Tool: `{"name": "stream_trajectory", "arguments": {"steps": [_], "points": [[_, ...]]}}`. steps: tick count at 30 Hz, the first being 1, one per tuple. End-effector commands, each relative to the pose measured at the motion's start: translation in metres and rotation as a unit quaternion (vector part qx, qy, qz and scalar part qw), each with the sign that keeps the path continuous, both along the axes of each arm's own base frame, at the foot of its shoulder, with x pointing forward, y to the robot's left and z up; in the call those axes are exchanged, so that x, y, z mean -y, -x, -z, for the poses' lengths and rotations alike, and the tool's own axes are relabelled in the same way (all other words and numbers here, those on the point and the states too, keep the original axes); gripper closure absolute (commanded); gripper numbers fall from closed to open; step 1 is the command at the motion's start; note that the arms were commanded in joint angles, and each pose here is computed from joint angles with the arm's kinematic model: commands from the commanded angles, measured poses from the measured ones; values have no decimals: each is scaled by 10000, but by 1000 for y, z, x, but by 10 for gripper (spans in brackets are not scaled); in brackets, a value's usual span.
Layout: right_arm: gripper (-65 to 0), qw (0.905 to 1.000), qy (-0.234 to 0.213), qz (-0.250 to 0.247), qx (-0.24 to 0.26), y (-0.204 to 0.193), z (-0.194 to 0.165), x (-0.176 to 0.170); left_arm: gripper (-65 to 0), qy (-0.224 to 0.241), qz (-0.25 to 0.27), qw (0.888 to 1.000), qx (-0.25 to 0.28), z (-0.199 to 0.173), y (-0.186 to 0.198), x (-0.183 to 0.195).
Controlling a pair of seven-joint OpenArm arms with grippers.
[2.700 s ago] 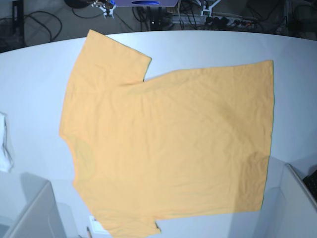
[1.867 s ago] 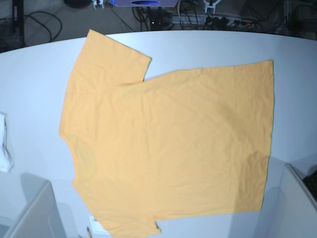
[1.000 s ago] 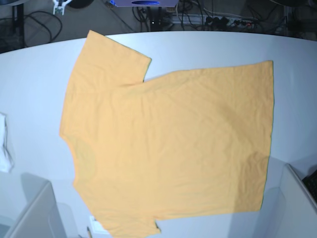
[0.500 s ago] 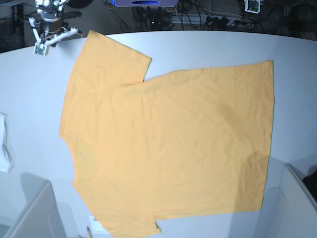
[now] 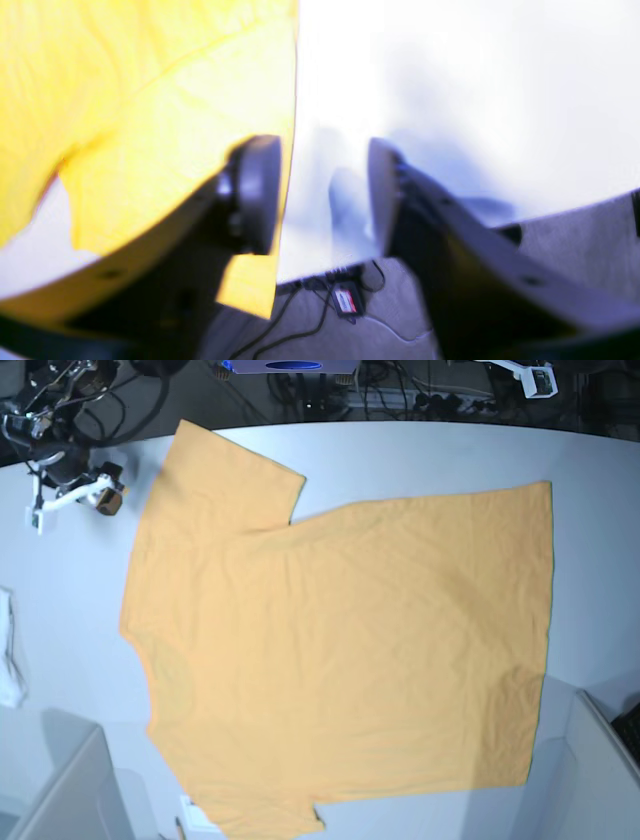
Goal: Fold the T-shirt properly
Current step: 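Move the right gripper to the shirt's shoulder corner and grasp it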
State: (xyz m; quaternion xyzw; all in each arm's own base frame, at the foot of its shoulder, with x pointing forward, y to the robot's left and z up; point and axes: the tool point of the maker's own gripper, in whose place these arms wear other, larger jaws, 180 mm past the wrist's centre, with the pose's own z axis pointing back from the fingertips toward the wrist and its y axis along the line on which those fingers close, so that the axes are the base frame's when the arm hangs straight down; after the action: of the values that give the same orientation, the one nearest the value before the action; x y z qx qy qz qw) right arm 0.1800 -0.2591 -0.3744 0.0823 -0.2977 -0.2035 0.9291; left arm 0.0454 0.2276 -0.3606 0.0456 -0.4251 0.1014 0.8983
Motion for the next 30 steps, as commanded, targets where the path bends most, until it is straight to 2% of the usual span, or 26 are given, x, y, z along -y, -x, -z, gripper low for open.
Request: {"name": "stream_trajectory", "arguments": {"steps": [1, 4, 6, 8, 9, 11, 14, 17, 21, 24, 28, 30], "points": [[-326, 9999, -37, -16, 126, -8, -3, 2, -148, 14, -48, 9999, 118, -7, -1, -3], [-330, 9996, -267, -38, 2, -15, 11, 5, -387, 302, -275, 9987, 289, -8, -10, -5], [-332, 9987, -488, -55, -153, -16, 24, 1, -508, 478, -377, 9976, 336, -9, -12, -8], [-333, 9969, -695, -77, -357, -12, 37, -4, -586, 687, -490, 9957, 380, -10, -15, -10], [-333, 9961, -774, -79, -428, -9, 42, -6, -602, 847, -543, 9939, 454, -11, -19, -10], [-333, 9943, -924, -64, -535, -5, 52, -11, -596, 1188, -585, 9894, 595, -13, -26, -8], [-332, 9911, -1147, -144, -662, 0, 64, -23, -576, 1370, -785, 9841, 808, -19, -31, -24], [-329, 9894, -1221, -333, -713, 5, 70, -35, -571, 1170, -958, 9832, 1022, -31, -35, -48], [-327, 9829, -1298, -894, -952, 13, 79, -67, -571, 1019, -995, 9834, 1127, -37, -39, -59], [-326, 9809, -1451, -872, -958, 16, 83, -80, -571, 1031, -982, 9820, 1242, -39, -48, -60], [-326, 9808, -1453, -841, -997, 21, 85, -80, -571, 1126, -1053, 9841, 881, -24, -56, -68], [-321, 9807, -1452, -839, -1006, 22, 85, -81, -571, 1246, -1267, 9812, 748, -15, -59, -72]]}}
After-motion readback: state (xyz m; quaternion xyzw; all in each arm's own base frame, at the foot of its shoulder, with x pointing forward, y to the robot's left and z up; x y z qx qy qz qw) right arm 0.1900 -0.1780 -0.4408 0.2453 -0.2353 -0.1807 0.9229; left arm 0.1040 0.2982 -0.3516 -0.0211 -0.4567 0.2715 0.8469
